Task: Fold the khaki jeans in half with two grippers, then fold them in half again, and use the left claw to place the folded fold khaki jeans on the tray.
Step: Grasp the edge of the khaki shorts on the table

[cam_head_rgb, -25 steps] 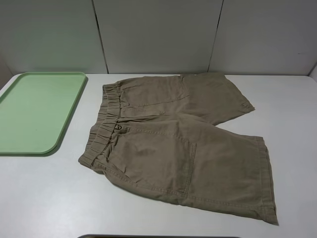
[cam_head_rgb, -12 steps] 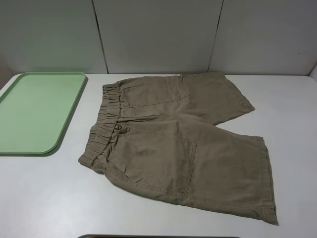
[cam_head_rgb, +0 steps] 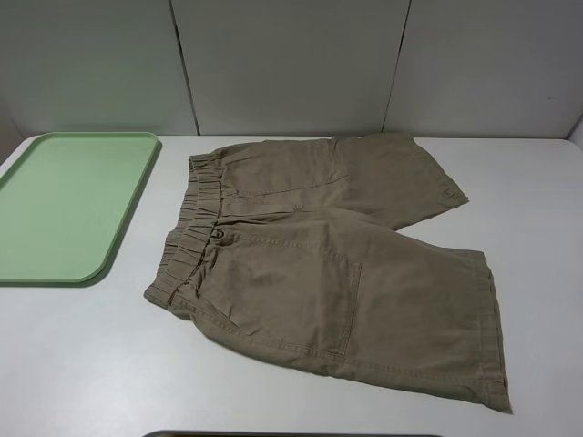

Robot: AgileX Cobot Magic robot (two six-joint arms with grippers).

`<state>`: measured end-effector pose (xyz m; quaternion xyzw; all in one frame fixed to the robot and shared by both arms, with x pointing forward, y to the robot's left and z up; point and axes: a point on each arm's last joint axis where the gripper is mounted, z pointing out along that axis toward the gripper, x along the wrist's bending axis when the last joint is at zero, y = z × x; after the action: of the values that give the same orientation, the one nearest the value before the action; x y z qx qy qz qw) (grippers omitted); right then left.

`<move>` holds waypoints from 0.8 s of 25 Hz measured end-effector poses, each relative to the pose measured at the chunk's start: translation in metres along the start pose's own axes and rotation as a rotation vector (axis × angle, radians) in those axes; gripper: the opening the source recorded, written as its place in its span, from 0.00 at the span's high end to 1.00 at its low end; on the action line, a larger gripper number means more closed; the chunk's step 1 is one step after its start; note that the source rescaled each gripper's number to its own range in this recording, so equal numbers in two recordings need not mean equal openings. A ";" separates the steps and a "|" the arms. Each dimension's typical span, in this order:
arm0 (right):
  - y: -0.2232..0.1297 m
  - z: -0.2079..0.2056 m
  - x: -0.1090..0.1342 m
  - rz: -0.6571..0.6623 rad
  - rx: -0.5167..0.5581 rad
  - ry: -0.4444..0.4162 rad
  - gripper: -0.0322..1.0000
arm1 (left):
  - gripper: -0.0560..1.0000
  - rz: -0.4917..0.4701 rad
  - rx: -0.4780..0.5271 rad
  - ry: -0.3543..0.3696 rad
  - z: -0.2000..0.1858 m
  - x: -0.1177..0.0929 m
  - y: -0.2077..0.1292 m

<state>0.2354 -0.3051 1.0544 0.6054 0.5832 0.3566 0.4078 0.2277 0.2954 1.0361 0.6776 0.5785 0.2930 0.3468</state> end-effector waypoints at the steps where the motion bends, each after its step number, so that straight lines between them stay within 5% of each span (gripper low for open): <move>1: 0.000 0.000 0.000 0.000 0.000 0.000 0.00 | 0.00 0.000 0.000 0.000 0.000 0.000 0.000; 20: 0.000 0.000 0.000 -0.032 -0.003 0.080 0.00 | 0.00 0.039 -0.001 -0.053 0.000 0.001 0.000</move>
<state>0.2358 -0.3050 1.0544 0.5805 0.6080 0.3748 0.3910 0.2275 0.2962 1.0362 0.6962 0.5557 0.2820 0.3564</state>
